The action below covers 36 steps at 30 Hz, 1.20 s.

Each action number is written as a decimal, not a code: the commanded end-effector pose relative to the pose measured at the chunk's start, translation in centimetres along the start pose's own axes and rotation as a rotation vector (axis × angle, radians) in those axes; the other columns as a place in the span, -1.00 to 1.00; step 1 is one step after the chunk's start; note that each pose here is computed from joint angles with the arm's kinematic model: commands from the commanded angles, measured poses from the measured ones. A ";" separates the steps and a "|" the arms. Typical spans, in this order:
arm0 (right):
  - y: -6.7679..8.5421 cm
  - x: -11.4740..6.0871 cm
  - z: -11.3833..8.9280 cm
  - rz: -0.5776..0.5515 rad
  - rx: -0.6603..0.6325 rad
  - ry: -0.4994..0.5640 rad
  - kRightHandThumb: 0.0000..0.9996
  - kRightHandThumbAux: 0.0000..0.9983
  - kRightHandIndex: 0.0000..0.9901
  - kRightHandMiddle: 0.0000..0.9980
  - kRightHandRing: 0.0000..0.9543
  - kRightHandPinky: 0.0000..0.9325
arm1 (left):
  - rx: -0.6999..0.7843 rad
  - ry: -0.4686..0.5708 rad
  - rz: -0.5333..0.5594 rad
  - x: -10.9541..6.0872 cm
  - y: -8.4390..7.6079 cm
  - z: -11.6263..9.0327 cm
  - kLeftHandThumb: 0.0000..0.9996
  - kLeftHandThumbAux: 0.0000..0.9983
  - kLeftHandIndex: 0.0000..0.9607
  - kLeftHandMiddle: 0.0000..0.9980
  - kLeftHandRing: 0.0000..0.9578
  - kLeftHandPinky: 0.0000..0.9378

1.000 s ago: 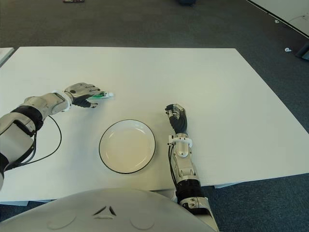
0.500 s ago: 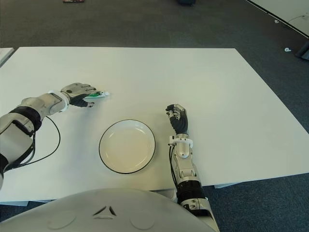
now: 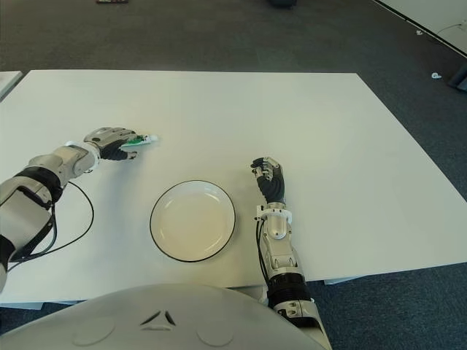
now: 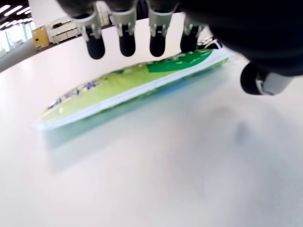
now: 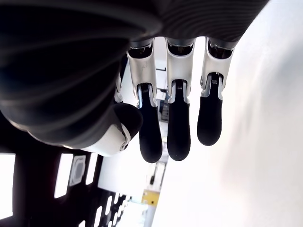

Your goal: Put the toothpaste on the table into the plate.

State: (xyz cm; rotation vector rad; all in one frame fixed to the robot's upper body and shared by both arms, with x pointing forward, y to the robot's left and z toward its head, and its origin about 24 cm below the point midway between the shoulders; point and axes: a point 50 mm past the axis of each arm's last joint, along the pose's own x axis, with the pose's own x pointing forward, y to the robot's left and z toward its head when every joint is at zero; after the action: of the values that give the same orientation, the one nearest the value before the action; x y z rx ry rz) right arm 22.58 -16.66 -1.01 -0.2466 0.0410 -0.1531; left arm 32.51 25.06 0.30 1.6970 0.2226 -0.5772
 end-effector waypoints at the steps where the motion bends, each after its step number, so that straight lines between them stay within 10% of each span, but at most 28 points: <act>1: 0.1 -0.2 -0.2 0.005 -0.004 0.020 0.42 0.46 -0.15 -0.03 0.00 0.04 | -0.043 0.009 -0.058 -0.1 -1.3 0.3 0.04 -0.46 -1.00 -1.00 -1.00 -0.98; 36: 0.1 -0.4 -0.3 0.007 0.004 0.023 0.42 0.46 -0.15 -0.03 -0.02 0.02 | -0.505 0.244 -0.044 0.4 -1.1 -0.7 0.28 -0.28 -1.00 -1.00 -0.98 -0.69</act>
State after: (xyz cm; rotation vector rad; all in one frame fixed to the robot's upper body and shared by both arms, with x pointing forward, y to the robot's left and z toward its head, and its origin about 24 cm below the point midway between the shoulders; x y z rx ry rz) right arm 22.35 -16.62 -1.10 -0.2430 0.0478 -0.1530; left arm 33.01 25.91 0.04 1.3111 0.4846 -0.2982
